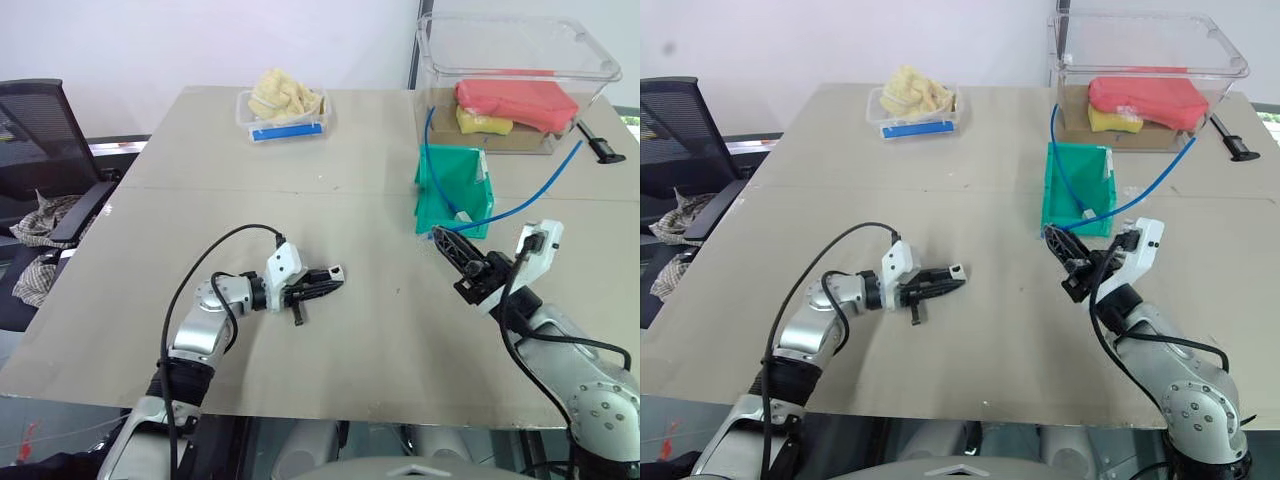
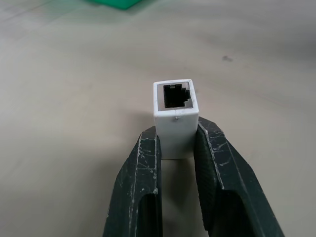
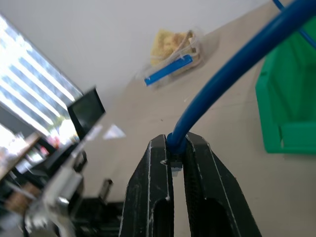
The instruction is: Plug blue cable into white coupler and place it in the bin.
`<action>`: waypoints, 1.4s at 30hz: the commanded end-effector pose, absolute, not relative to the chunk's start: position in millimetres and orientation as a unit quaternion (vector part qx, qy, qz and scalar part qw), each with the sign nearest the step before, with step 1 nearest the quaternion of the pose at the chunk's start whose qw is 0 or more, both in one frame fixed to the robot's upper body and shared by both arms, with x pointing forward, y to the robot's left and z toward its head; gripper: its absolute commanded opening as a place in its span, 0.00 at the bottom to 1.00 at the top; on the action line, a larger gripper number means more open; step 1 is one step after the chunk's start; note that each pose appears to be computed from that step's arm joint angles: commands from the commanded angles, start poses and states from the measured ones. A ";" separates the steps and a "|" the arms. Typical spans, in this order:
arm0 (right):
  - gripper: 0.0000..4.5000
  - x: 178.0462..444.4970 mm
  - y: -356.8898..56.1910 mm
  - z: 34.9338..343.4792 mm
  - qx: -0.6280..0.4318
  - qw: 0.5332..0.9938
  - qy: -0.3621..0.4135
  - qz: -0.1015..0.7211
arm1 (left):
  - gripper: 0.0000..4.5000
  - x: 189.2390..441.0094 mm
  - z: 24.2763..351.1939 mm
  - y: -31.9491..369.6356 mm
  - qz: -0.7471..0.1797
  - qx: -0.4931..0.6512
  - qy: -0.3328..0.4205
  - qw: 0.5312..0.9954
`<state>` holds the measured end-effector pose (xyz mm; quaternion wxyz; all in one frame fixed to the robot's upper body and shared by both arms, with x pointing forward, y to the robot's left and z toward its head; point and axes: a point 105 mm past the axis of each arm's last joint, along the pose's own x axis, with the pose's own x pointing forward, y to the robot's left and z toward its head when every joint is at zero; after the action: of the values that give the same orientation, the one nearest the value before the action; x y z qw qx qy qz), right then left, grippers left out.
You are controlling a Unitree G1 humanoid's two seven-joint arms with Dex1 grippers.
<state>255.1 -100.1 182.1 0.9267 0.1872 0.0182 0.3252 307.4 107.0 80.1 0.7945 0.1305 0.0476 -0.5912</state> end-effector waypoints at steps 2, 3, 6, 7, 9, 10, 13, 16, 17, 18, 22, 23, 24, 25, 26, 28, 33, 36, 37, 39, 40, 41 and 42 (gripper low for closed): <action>0.00 249.6 -83.0 183.6 0.047 0.908 0.021 0.416 | 0.07 313.7 97.1 78.8 -0.639 0.160 0.007 0.752; 0.00 252.2 -82.6 182.8 0.030 0.903 0.020 0.429 | 0.07 316.0 98.6 70.8 -0.648 0.167 0.002 0.743; 0.00 266.0 -86.1 176.0 -0.046 0.884 0.030 0.463 | 0.07 320.9 96.2 42.7 -0.679 0.196 0.001 0.707; 0.00 271.1 -88.2 173.7 -0.066 0.880 0.034 0.470 | 0.07 323.6 95.6 35.0 -0.683 0.205 -0.001 0.701; 0.00 278.6 -91.5 169.5 -0.099 0.870 0.042 0.481 | 0.07 326.0 96.0 25.4 -0.691 0.207 -0.003 0.693; 0.00 282.0 -93.1 167.6 -0.112 0.866 0.045 0.485 | 0.07 326.7 95.6 22.2 -0.694 0.210 -0.004 0.689; 0.00 289.1 -95.7 162.7 -0.131 0.855 0.056 0.500 | 0.07 328.5 93.0 15.4 -0.697 0.215 -0.003 0.684; 0.00 291.6 -100.8 150.4 -0.166 0.840 0.082 0.511 | 0.07 329.1 90.9 12.8 -0.697 0.221 -0.004 0.682; 0.00 291.5 -102.1 147.4 -0.169 0.836 0.089 0.514 | 0.07 329.6 89.9 12.6 -0.696 0.225 -0.003 0.682; 0.00 291.0 -102.9 145.5 -0.167 0.833 0.095 0.518 | 0.07 330.0 89.2 12.5 -0.694 0.227 -0.002 0.683; 0.00 289.9 -103.3 143.2 -0.158 0.828 0.104 0.528 | 0.07 328.2 86.3 12.9 -0.694 0.234 -0.002 0.681; 0.00 289.2 -103.3 142.7 -0.157 0.826 0.107 0.530 | 0.07 327.7 86.0 12.6 -0.695 0.234 -0.003 0.680; 0.00 289.3 -102.9 142.0 -0.158 0.825 0.108 0.531 | 0.07 327.1 85.9 12.4 -0.695 0.234 -0.004 0.680; 0.00 289.6 -102.7 141.4 -0.160 0.825 0.109 0.532 | 0.07 326.8 85.9 12.1 -0.695 0.234 -0.004 0.680; 0.00 289.7 -102.2 140.5 -0.160 0.824 0.110 0.532 | 0.07 326.5 85.9 11.8 -0.695 0.234 -0.004 0.679; 0.00 289.9 -101.3 138.0 -0.161 0.822 0.114 0.534 | 0.07 326.4 85.9 11.3 -0.696 0.235 -0.005 0.679; 0.00 290.1 -102.7 126.1 -0.180 0.813 0.134 0.537 | 0.07 326.0 86.5 11.5 -0.696 0.238 -0.009 0.677; 0.00 292.1 -104.9 120.3 -0.197 0.807 0.142 0.538 | 0.07 325.0 86.4 11.7 -0.698 0.239 -0.011 0.675; 0.00 293.3 -105.8 118.8 -0.202 0.805 0.144 0.539 | 0.07 324.5 86.3 11.7 -0.698 0.239 -0.012 0.675; 0.00 295.2 -108.1 115.3 -0.214 0.799 0.151 0.542 | 0.07 323.9 86.2 11.6 -0.699 0.239 -0.013 0.674; 0.00 295.7 -109.3 113.3 -0.219 0.795 0.156 0.543 | 0.07 323.9 86.3 11.5 -0.699 0.239 -0.013 0.674; 0.00 295.5 -109.9 111.8 -0.223 0.791 0.160 0.547 | 0.07 324.0 86.4 11.5 -0.698 0.239 -0.013 0.675; 0.00 295.8 -110.1 111.4 -0.226 0.789 0.160 0.549 | 0.07 323.9 86.5 11.4 -0.698 0.239 -0.014 0.675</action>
<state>296.3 -101.3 131.8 0.7949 -0.2166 0.1154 0.5549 327.3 16.5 78.6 0.6826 0.2330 0.0110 -0.6925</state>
